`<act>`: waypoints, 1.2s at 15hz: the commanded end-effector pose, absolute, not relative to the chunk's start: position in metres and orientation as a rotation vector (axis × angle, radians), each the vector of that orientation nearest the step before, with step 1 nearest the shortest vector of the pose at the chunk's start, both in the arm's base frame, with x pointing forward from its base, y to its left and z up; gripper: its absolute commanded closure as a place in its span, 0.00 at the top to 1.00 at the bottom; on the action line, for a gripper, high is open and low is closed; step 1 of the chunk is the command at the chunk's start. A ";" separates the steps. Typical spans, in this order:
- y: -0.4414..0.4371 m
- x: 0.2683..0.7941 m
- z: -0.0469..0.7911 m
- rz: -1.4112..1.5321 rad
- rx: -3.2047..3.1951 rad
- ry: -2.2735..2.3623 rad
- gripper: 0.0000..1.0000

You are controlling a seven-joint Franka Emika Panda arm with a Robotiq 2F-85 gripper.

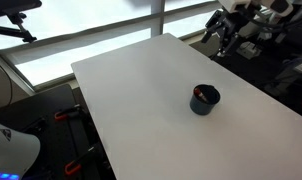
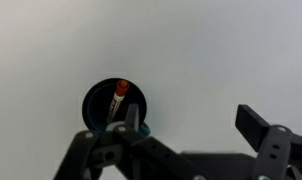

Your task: Remove the marker from the cup and put it on the table

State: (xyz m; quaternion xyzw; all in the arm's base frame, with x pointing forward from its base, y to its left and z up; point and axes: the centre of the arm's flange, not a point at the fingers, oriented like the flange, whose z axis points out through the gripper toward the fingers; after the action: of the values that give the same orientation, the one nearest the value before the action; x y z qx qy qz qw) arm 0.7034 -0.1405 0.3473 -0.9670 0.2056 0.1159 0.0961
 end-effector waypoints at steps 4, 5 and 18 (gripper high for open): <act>-0.133 0.706 0.362 0.369 -2.872 0.605 1.00; -0.132 0.707 0.363 0.362 -2.880 0.608 1.00; -0.153 0.711 0.232 0.443 -2.871 0.684 0.90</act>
State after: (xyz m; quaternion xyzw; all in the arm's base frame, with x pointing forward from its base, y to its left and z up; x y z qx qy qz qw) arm 0.7103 -0.1522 0.2444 -0.9588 0.2243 0.1531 0.0831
